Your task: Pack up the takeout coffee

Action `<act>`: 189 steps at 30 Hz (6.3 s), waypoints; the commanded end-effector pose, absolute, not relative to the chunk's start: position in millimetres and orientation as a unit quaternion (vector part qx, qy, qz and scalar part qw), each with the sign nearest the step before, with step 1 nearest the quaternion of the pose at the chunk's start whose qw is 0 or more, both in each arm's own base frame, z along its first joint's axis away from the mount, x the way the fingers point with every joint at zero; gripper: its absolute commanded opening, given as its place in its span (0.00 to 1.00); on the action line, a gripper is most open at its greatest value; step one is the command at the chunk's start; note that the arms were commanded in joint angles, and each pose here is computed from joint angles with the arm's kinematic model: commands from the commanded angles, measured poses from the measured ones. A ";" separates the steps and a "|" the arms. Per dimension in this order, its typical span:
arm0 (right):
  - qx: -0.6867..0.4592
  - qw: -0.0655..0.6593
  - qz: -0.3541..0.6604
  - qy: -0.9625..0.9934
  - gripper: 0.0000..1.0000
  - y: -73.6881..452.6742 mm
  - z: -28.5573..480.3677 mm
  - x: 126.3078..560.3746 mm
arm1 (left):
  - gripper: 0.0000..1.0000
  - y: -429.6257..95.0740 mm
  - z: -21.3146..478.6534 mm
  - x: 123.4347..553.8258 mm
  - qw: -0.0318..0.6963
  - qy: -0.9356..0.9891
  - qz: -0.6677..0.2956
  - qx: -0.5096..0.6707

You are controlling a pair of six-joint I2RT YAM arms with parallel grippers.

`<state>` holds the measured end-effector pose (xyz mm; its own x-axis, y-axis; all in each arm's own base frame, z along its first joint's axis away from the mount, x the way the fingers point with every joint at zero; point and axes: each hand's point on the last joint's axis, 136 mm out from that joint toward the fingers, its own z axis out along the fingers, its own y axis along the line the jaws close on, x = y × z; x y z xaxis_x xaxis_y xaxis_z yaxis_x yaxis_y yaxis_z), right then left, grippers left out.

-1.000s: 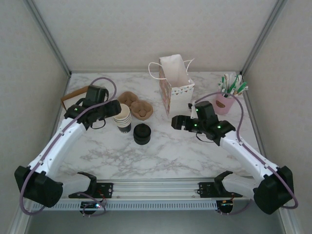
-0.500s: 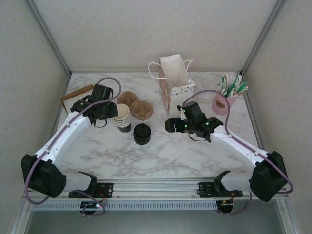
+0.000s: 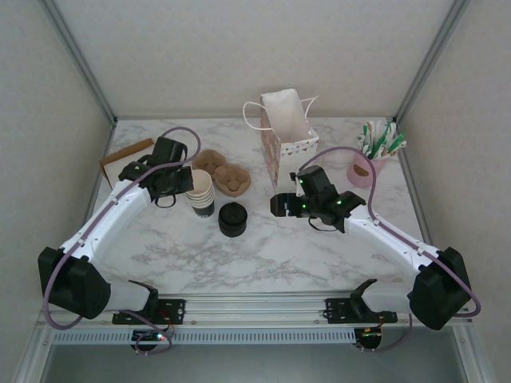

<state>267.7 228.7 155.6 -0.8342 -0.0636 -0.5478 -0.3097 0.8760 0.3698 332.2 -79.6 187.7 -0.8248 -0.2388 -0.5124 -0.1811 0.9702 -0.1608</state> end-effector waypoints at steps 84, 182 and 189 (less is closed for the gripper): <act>0.196 0.349 -0.011 0.916 0.99 47.3 164.9 252.8 | 0.00 -341.1 152.4 302.5 0.212 0.946 -0.206 0.132; -0.205 0.135 0.154 0.957 0.98 359.8 163.2 265.7 | 0.73 -141.1 122.4 242.8 0.276 0.839 -0.432 -0.182; -0.209 0.110 0.154 0.959 0.96 375.7 141.2 269.5 | 0.57 -140.6 112.4 239.8 0.259 0.846 -0.432 -0.175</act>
